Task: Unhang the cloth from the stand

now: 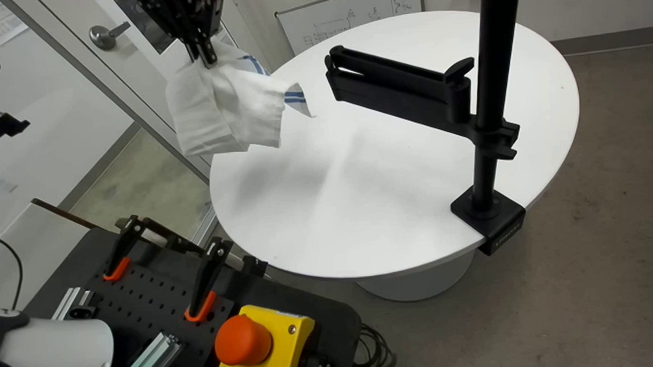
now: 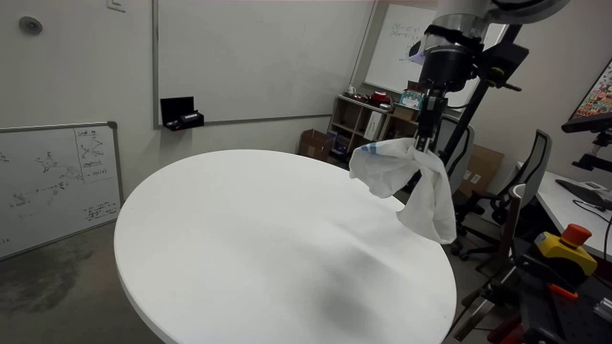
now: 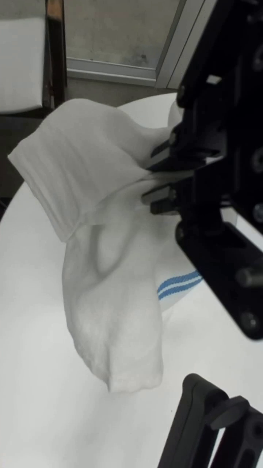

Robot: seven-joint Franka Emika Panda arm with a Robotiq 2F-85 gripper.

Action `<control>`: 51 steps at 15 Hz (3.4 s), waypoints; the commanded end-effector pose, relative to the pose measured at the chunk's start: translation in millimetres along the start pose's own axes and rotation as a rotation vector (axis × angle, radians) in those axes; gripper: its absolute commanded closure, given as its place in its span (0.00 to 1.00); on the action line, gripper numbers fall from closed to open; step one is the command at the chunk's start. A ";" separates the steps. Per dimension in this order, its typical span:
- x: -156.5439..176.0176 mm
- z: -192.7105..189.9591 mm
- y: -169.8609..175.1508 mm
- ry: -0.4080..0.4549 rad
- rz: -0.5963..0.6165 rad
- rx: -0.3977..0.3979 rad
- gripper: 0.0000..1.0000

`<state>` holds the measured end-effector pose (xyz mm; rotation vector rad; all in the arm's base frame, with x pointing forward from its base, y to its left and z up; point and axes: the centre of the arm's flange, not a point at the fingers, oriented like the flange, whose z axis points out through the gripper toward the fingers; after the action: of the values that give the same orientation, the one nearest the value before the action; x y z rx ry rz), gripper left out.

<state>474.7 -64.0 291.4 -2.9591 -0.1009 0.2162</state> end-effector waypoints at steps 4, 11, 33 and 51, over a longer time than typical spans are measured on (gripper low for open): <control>25.5 65.1 6.5 0.068 -0.050 -0.087 0.96; 42.5 119.3 15.4 0.148 -0.124 -0.197 0.96; 32.9 171.5 20.3 0.062 -0.154 -0.257 0.23; 33.1 75.6 5.3 0.003 -0.064 -0.164 0.00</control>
<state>496.3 -54.0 212.4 -3.1128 -0.2229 0.2045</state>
